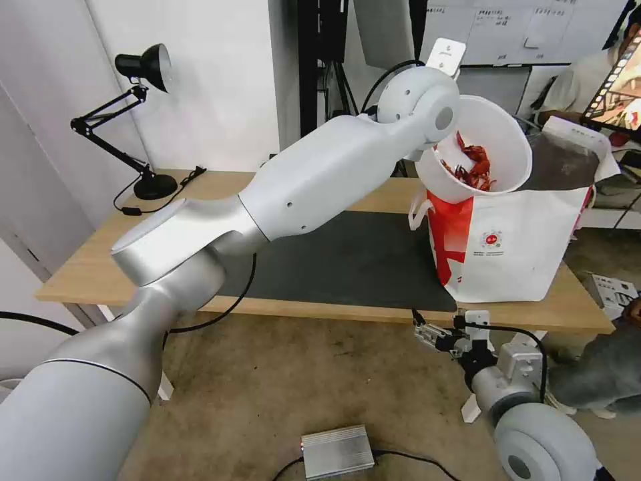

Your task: Pick up the trash from the table and place it into the takeout bag.

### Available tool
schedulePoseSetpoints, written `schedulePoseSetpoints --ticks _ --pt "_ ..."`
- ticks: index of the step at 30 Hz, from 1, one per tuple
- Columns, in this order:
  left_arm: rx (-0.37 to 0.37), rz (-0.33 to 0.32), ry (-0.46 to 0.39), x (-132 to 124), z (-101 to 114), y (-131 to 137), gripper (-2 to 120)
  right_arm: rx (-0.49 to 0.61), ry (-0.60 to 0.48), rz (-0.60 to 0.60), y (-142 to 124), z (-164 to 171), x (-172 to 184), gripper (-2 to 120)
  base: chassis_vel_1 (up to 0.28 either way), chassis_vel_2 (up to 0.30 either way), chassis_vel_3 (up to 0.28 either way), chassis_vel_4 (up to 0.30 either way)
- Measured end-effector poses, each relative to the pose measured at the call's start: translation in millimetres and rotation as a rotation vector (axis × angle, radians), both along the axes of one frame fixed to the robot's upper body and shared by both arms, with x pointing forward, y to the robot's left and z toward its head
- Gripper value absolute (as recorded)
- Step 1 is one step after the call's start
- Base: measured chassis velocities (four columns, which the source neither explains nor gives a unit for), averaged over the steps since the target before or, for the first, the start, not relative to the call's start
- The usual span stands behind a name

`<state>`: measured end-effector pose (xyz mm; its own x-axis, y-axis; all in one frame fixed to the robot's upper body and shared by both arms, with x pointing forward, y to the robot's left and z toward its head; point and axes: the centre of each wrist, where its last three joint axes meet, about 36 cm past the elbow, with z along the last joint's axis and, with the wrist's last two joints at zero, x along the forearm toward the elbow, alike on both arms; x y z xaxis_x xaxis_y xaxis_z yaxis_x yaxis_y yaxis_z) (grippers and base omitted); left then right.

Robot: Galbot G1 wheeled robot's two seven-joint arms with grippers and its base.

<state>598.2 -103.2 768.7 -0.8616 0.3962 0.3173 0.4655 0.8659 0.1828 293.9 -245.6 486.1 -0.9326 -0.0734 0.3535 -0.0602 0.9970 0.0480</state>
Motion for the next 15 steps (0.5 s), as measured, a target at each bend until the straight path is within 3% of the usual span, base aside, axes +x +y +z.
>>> schedulePoseSetpoints --ticks 15 --pt "0.077 -0.007 -0.128 -11 -4 -8 0 0.000 0.000 0.000 0 0 0 100 0.000 0.000 0.000 0.000"
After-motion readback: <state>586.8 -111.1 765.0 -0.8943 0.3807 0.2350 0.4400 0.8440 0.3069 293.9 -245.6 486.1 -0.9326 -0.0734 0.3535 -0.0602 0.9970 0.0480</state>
